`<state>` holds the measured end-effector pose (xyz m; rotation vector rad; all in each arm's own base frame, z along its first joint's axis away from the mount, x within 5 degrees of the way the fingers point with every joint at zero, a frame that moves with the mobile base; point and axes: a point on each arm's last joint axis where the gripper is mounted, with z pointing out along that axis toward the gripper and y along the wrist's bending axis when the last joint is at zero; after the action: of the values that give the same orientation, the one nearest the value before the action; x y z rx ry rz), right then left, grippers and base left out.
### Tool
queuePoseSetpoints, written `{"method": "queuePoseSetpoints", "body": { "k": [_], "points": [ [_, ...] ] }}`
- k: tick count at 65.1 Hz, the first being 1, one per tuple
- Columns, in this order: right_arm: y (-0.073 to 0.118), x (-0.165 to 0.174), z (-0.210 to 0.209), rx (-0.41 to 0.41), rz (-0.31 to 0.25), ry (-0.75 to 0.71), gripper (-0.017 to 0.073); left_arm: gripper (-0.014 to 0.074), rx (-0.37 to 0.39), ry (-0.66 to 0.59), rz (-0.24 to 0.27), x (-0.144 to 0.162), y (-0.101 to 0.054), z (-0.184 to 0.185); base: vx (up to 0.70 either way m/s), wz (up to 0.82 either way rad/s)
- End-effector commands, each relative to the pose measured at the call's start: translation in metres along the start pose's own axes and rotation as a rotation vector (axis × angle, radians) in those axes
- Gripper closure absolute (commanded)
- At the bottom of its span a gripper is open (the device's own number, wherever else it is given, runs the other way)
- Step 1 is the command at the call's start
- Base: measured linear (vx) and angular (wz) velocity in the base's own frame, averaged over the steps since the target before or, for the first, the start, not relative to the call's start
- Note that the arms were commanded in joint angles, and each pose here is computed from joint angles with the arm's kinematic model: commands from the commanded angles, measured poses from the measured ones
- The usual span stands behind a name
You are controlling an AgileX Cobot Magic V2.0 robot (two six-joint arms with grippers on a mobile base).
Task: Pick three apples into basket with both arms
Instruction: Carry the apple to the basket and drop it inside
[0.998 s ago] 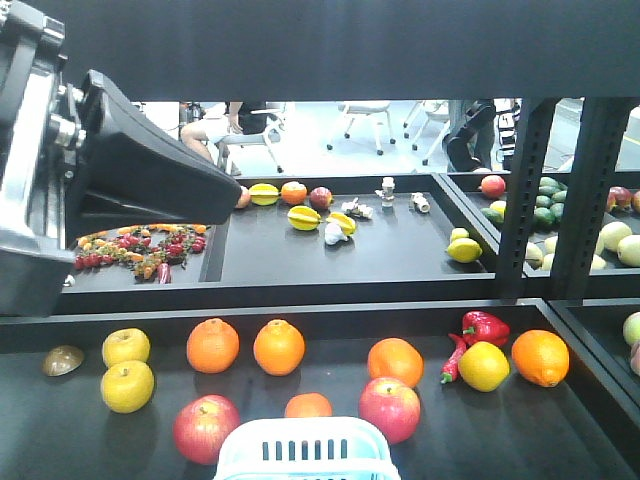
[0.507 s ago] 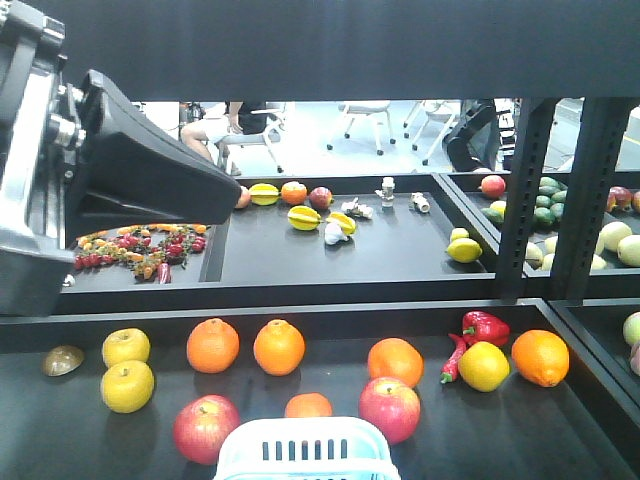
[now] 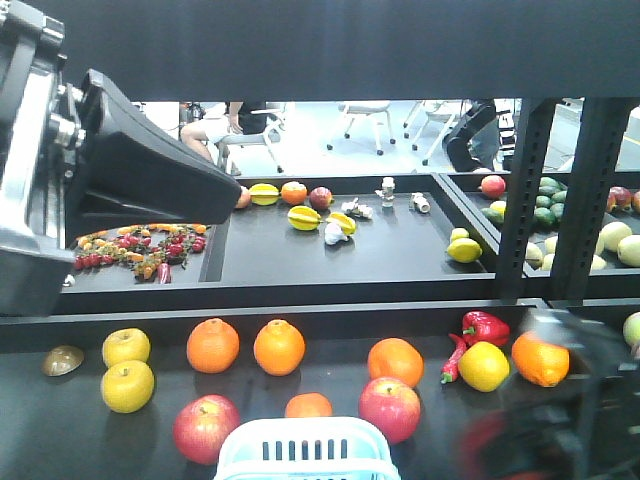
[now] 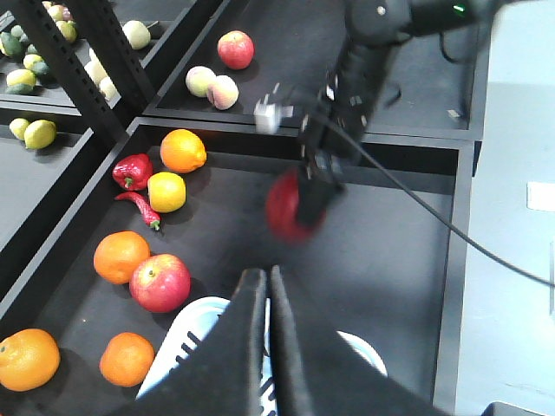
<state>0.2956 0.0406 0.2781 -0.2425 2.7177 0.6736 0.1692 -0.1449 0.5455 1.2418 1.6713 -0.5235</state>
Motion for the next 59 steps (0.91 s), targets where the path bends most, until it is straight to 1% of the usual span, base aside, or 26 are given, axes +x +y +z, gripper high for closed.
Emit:
{"method": "queuePoseSetpoints", "body": {
  "k": [1, 10, 15, 18, 26, 33, 41, 45, 53, 59],
  "points": [
    [0.052, 0.005, -0.016, -0.076, -0.086, -0.047, 0.0251, 0.0601, -0.007, -0.083, 0.002, -0.01, -0.007, -0.014, 0.0, 0.0],
    [0.09, 0.016, -0.016, -0.127, -0.124, -0.036, 0.03, 0.0601, -0.007, -0.083, 0.002, -0.01, -0.007, -0.014, 0.0, 0.0],
    [0.105, 0.019, -0.015, -0.147, -0.143, -0.039, 0.0324, 0.0601, -0.007, -0.083, 0.002, -0.01, -0.007, -0.014, 0.0, 0.0],
    [0.111, 0.02, -0.013, -0.156, -0.141, -0.049, 0.0333, 0.0601, -0.007, -0.083, 0.002, -0.01, -0.007, -0.014, 0.0, 0.0],
    [0.124, 0.016, 0.001, -0.163, -0.168, -0.093, 0.033, 0.0601, -0.007, -0.083, 0.002, -0.01, -0.007, -0.014, 0.0, 0.0],
    [0.133, 0.016, 0.022, -0.173, -0.183, -0.056, 0.0303, 0.0601, -0.007, -0.083, 0.002, -0.01, -0.007, -0.014, 0.0, 0.0],
    [0.142, 0.02, 0.047, -0.181, -0.243, 0.01, 0.0223, 0.0601, -0.007, -0.083, 0.002, -0.01, -0.007, -0.014, 0.0, 0.0],
    [0.143, 0.019, 0.057, -0.178, -0.255, 0.014, 0.0163, 0.0601, -0.007, -0.083, 0.002, -0.01, -0.007, -0.014, 0.0, 0.0],
    [0.142, 0.014, 0.065, -0.174, -0.237, -0.021, 0.0005, 0.0601, -0.007, -0.083, 0.002, -0.01, -0.007, -0.014, 0.0, 0.0],
    [0.142, 0.011, 0.066, -0.171, -0.229, -0.045, -0.0092, 0.0601, -0.007, -0.083, 0.002, -0.01, -0.007, -0.014, 0.0, 0.0]
  ]
}}
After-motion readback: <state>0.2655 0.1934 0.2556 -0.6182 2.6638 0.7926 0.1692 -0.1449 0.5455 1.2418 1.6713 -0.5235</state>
